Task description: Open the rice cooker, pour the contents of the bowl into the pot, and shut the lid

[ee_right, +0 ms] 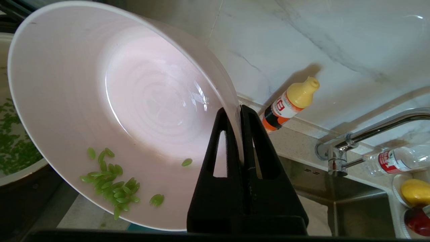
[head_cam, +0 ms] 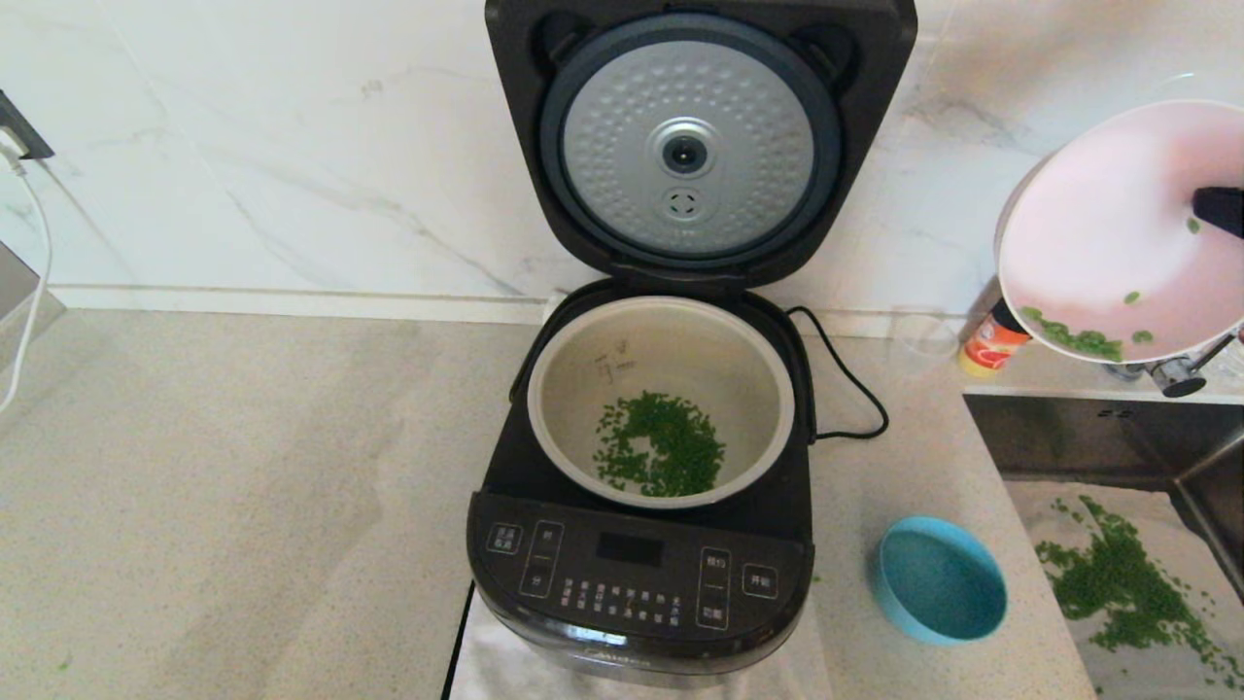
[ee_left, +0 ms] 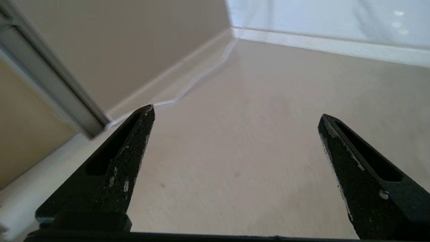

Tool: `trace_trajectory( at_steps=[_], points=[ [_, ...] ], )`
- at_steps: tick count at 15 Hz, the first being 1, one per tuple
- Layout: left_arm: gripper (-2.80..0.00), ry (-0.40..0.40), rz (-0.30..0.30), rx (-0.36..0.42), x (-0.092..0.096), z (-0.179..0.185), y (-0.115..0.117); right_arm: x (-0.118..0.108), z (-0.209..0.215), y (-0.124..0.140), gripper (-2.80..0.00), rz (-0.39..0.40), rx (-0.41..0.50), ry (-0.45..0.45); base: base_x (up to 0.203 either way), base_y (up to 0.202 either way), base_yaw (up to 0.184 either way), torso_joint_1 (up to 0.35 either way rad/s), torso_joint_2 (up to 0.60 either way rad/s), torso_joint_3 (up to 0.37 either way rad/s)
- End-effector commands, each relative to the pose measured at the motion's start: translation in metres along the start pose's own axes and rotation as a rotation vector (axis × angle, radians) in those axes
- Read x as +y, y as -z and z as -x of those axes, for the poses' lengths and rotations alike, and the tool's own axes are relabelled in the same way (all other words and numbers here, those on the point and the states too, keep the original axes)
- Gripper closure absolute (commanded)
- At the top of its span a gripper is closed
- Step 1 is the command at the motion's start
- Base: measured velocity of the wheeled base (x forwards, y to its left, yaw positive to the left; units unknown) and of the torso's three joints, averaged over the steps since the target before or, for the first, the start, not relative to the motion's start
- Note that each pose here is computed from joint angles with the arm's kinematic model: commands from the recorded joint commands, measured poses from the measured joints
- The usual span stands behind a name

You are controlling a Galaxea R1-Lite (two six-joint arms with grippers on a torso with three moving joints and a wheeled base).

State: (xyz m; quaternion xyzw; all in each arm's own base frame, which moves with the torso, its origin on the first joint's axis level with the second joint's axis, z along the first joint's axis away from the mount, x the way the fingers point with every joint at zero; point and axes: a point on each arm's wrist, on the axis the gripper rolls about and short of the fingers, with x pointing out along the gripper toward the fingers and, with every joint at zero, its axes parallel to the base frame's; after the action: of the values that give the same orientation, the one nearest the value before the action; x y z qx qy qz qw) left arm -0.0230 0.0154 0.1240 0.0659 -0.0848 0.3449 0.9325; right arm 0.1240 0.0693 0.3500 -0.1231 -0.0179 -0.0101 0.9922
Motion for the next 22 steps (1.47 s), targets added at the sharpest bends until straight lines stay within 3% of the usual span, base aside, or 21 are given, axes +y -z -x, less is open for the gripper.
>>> trace_trajectory(
  at_steps=[1, 3, 6, 10, 12, 15, 17, 18, 19, 22],
  points=[
    [-2.80, 0.033, 0.047, -0.017, 0.004, 0.012, 0.019, -0.001, 0.000, -0.001, 0.00, -0.001, -0.004, 0.004, 0.000, 0.000, 0.000, 0.000, 0.00, 0.000],
    [-2.80, 0.220, -0.009, 0.071, -0.001, 0.013, 0.028, -0.001, 0.001, -0.001, 0.00, 0.003, -0.001, 0.004, 0.000, 0.000, 0.000, 0.000, 0.00, 0.000],
    [-2.80, 0.383, -0.057, 0.140, 0.003, 0.020, 0.017, 0.000, -0.001, 0.001, 0.00, 0.007, 0.007, 0.009, 0.000, 0.000, 0.000, 0.000, 0.00, 0.000],
    [-2.80, 0.751, -0.021, 0.145, -0.004, 0.025, 0.021, -0.004, 0.000, 0.002, 0.00, 0.007, 0.010, 0.031, 0.000, 0.000, 0.000, 0.000, 0.00, 0.000],
    [-2.80, 0.858, 0.047, 0.224, -0.006, 0.028, 0.026, -0.006, 0.001, 0.002, 0.00, 0.006, 0.010, 0.039, 0.000, 0.000, 0.000, 0.000, 0.00, 0.000],
    [-2.80, 0.868, 0.130, 0.272, -0.006, 0.029, 0.028, -0.009, 0.004, 0.003, 0.00, 0.001, 0.007, 0.041, 0.000, 0.000, 0.000, 0.000, 0.00, 0.000],
    [-2.80, 0.825, 0.135, 0.279, -0.008, 0.027, 0.033, -0.008, 0.003, 0.006, 0.00, 0.005, 0.014, 0.045, 0.000, 0.000, 0.000, 0.000, 0.00, 0.000],
    [-2.80, 0.760, 0.123, 0.278, -0.010, 0.025, 0.039, -0.008, 0.003, 0.007, 0.00, 0.006, 0.017, 0.046, 0.000, 0.000, 0.000, 0.000, 0.00, 0.000],
    [-2.80, 0.711, 0.129, 0.226, -0.011, 0.021, 0.041, -0.007, 0.003, 0.008, 0.00, 0.008, 0.020, 0.044, 0.000, 0.000, 0.000, 0.000, 0.00, 0.000],
    [-2.80, 0.727, 0.104, 0.197, -0.013, 0.020, 0.044, -0.006, 0.000, 0.009, 0.00, 0.014, 0.026, 0.044, 0.000, 0.000, 0.000, 0.000, 0.00, 0.000]
  ],
)
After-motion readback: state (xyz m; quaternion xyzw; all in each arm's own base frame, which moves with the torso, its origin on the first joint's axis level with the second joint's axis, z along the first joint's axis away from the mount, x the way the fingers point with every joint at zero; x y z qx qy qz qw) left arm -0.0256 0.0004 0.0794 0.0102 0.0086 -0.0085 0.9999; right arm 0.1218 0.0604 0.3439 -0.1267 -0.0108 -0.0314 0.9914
